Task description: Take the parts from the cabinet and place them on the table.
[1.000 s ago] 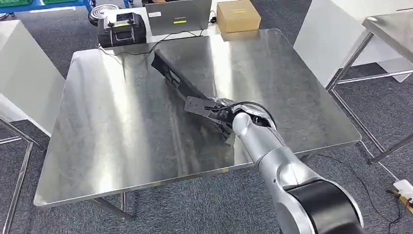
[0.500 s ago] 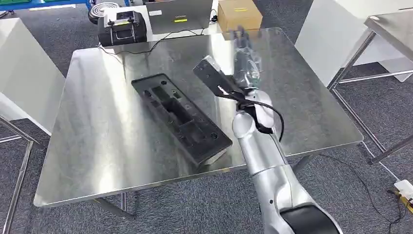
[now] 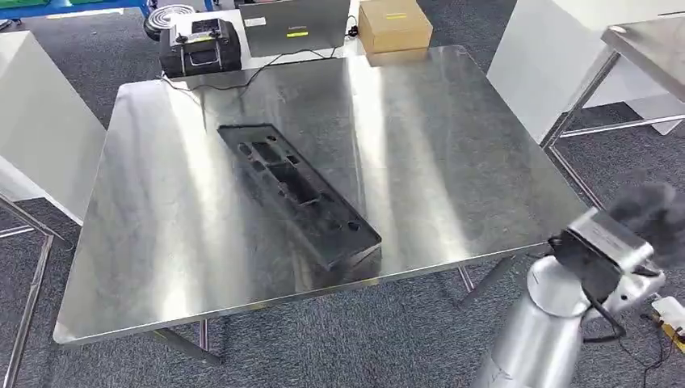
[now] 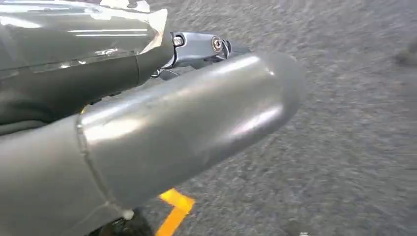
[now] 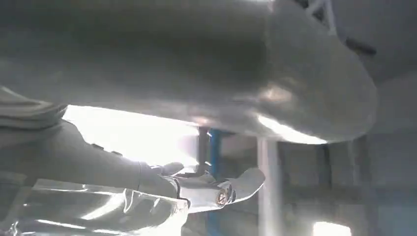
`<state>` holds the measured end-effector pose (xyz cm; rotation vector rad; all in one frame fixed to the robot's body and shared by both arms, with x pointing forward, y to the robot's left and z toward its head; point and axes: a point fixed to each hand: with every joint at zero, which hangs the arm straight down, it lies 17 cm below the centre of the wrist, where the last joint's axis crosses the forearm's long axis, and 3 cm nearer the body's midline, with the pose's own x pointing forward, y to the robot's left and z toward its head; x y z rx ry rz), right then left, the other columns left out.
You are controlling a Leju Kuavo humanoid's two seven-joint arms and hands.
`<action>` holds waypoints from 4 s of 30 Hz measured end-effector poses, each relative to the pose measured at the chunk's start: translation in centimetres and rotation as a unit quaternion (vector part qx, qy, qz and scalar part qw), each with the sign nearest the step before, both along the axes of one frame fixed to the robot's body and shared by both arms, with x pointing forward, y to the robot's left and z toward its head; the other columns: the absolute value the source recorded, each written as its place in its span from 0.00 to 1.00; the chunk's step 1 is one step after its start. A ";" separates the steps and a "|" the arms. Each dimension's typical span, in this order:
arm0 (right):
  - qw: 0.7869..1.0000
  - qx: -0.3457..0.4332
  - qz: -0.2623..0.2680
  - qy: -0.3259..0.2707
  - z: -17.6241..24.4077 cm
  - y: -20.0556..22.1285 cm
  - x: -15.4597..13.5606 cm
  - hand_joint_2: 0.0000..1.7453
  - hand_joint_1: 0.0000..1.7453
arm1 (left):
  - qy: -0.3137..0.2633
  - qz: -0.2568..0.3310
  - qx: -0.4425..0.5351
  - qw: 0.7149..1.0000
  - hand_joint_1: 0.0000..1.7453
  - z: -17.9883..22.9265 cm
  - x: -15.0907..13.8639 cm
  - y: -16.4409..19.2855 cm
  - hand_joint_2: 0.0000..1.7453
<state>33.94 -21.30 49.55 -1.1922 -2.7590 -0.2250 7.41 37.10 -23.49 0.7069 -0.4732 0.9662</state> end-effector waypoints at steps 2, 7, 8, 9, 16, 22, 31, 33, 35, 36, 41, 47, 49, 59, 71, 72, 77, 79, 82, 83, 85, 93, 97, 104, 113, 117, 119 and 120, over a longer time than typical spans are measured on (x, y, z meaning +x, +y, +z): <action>0.997 0.038 0.056 0.029 -2.1 -0.2 0.3 0.00 0.00 | -0.007 -0.006 0.015 1.000 0.00 0.4 0.3 0.3 0.00; 0.994 0.026 0.097 0.044 -3.6 1.8 -0.5 0.00 0.00 | -0.009 -0.007 0.019 1.000 0.00 0.5 0.4 0.4 0.00; 0.992 0.034 0.108 0.049 -3.9 1.8 -0.3 0.00 0.00 | -0.010 -0.007 0.019 1.000 0.00 0.5 0.4 0.4 0.00; 0.988 0.047 0.135 0.059 -4.3 1.7 0.0 0.00 0.00 | -0.014 -0.008 0.019 1.000 0.00 0.5 0.6 0.4 0.00; 0.941 0.044 0.309 0.130 -9.5 6.8 0.2 0.00 0.00 | -0.003 0.003 0.007 1.000 0.00 0.3 0.4 -0.3 0.00; 0.919 0.020 0.347 0.186 -13.6 9.6 0.2 0.00 0.00 | 0.034 0.019 0.001 0.999 0.00 0.0 -1.2 -1.3 0.00; 0.876 0.034 0.408 0.255 -17.2 11.5 0.6 0.00 0.00 | 0.175 -0.087 -0.033 0.980 0.00 -0.7 -3.4 -4.5 0.00; 0.869 0.043 0.409 0.274 -18.3 11.3 0.8 0.00 0.00 | 0.201 -0.044 -0.061 0.977 0.00 -1.0 -5.4 -4.9 0.00; 0.863 0.054 0.407 0.294 -19.6 10.9 0.9 0.00 0.00 | 0.224 -0.008 -0.084 0.971 0.00 -1.1 -7.4 -5.2 0.00; 0.860 0.060 0.406 0.302 -20.2 10.6 1.0 0.00 0.00 | 0.232 0.004 -0.090 0.969 0.00 -1.1 -8.1 -5.3 0.00; 0.843 0.084 0.407 0.341 -22.5 9.8 1.7 0.00 0.00 | 0.239 0.037 -0.090 0.966 0.00 -0.7 -9.4 -5.0 0.00; 0.829 0.109 0.392 0.384 -25.8 8.3 2.5 0.00 0.00 | 0.220 0.053 -0.073 0.971 0.00 -0.4 -9.1 -5.0 0.00; 0.826 0.116 0.384 0.395 -26.9 7.7 2.7 0.00 0.00 | 0.214 0.052 -0.066 0.973 0.00 -0.3 -8.9 -4.9 0.00; 0.838 0.111 0.292 0.448 -31.1 5.1 4.6 0.00 0.00 | 0.142 0.096 -0.028 0.985 0.00 0.2 -6.3 -5.0 0.00; 0.617 0.135 0.084 0.771 -61.1 -1.5 0.5 0.00 0.00 | 0.133 0.113 -0.053 0.983 0.00 -0.7 -6.0 -4.0 0.00; 0.591 0.137 0.072 0.792 -63.0 -2.1 -0.9 0.00 0.00 | 0.133 0.112 -0.053 0.983 0.00 -0.7 -6.0 -3.9 0.00; 0.509 0.141 0.041 0.848 -68.4 -3.7 -6.4 0.00 0.00 | 0.135 0.112 -0.052 0.983 0.00 -0.8 -6.0 -3.5 0.00; 0.483 0.138 0.029 0.864 -69.6 -4.2 -7.8 0.00 0.00 | 0.135 0.111 -0.055 0.983 0.00 -0.8 -6.0 -3.6 0.00; 0.400 0.128 -0.024 0.907 -72.3 -6.1 -11.9 0.00 0.00 | 0.143 0.111 -0.059 0.982 0.00 -0.9 -6.2 -3.8 0.00; 0.366 0.134 -0.041 0.920 -73.3 -6.9 -13.8 0.00 0.00 | 0.146 0.111 -0.062 0.981 0.00 -0.9 -6.3 -3.8 0.00; 0.301 0.143 -0.065 0.940 -74.7 -8.2 -17.3 0.00 0.00 | 0.151 0.106 -0.067 0.981 0.00 -1.0 -6.3 -4.0 0.00; 0.164 0.159 -0.103 0.968 -76.8 -10.0 -25.9 0.00 0.00 | 0.156 0.095 -0.073 0.980 0.00 -1.2 -6.4 -3.8 0.00; 0.195 0.150 -0.097 0.964 -76.7 -10.2 -25.2 0.00 0.00 | 0.150 0.086 -0.071 0.982 0.00 -1.2 -5.9 -3.5 0.00; 0.261 0.135 -0.088 0.952 -76.0 -10.5 -22.1 0.00 0.00 | 0.132 0.077 -0.068 0.986 0.00 -1.3 -4.9 -3.0 0.00; 0.275 0.149 -0.094 0.945 -75.7 -10.9 -21.4 0.00 0.00 | 0.124 0.066 -0.073 0.987 0.00 -1.4 -4.3 -3.1 0.00; 0.284 0.164 -0.093 0.940 -75.5 -11.0 -20.7 0.00 0.00 | 0.115 0.059 -0.073 0.989 0.00 -1.5 -3.8 -2.9 0.00; 0.283 0.178 -0.094 0.938 -75.6 -11.2 -21.0 0.00 0.00 | 0.110 0.054 -0.072 0.990 0.00 -1.5 -3.5 -2.8 0.00; 0.279 0.186 -0.095 0.937 -75.7 -11.2 -21.6 0.00 0.00 | 0.109 0.053 -0.071 0.990 0.00 -1.5 -3.6 -2.6 0.00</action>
